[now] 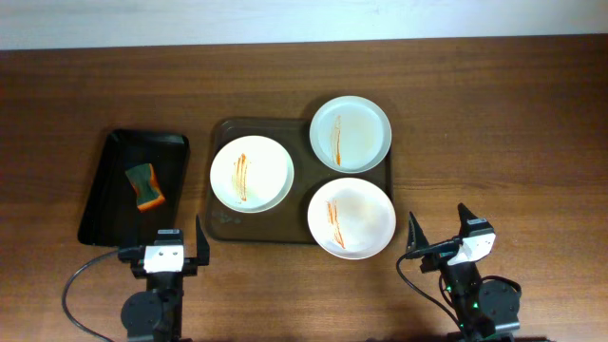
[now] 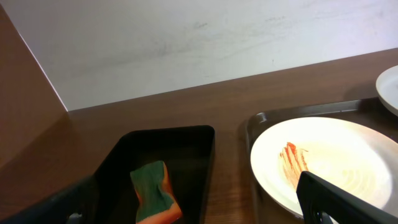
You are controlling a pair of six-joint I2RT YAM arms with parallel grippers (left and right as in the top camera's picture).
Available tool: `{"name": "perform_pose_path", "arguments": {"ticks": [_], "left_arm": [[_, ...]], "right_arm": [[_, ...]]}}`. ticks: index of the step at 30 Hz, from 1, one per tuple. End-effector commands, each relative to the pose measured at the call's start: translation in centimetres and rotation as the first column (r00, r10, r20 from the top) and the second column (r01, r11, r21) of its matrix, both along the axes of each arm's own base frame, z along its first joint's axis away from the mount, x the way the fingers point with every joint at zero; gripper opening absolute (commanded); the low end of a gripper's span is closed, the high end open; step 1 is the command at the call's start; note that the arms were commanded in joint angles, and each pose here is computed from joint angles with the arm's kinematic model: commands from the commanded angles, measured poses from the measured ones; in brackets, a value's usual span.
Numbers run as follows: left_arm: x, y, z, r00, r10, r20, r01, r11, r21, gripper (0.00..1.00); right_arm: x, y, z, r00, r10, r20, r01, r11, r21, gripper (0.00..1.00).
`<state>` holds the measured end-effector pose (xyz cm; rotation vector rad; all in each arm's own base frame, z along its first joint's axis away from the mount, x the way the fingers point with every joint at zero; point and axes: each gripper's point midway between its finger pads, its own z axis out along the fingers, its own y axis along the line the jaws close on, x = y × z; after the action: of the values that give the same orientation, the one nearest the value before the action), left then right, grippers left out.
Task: Clean dirty plates on tray and stack at the side
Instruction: 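Move the right gripper to the top-right white plate and the left gripper toward the sponge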
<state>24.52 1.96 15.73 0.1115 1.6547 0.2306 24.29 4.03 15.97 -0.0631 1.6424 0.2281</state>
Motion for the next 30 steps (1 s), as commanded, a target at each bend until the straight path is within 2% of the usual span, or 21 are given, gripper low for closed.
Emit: {"name": "perform_pose_path", "arguments": {"ticks": [1, 13, 17, 18, 21, 30], "left_arm": [[0.0, 0.0, -0.3, 1.000, 0.002, -0.005, -0.002, 1.000, 0.013, 1.00], [0.1, 0.0, 0.2, 1.000, -0.003, 0.012, 0.003, 1.000, 0.013, 1.00], [0.0, -3.4, 0.5, 0.980, -0.196, 0.029, 0.196, 0.980, -0.014, 1.00], [0.0, -3.4, 0.7, 0.981, -0.190, 0.042, 0.193, 0.979, -0.063, 0.99], [0.0, -3.4, 2.3, 0.977, -0.185, 0.107, 0.196, 0.975, -0.105, 0.99], [-1.0, -3.2, 8.1, 0.962, -0.172, 0.213, 0.197, 0.975, -0.100, 0.99]], "right_arm": [[0.1, -0.5, -0.3, 1.000, -0.029, -0.007, 0.029, 1.000, 0.000, 0.98], [0.1, -0.4, 0.7, 0.999, -0.030, 0.033, 0.029, 1.000, 0.006, 0.98], [0.1, -0.1, 1.1, 0.999, -0.011, 0.048, 0.011, 1.000, 0.012, 0.98], [0.0, 0.1, 1.5, 0.998, 0.000, 0.055, -0.001, 1.000, 0.013, 0.98], [0.0, 0.0, 1.7, 0.998, -0.001, 0.061, 0.000, 1.000, 0.013, 0.99], [-0.9, 0.0, 5.5, 0.995, 0.000, 0.102, -0.002, 1.000, 0.018, 0.98]]}}
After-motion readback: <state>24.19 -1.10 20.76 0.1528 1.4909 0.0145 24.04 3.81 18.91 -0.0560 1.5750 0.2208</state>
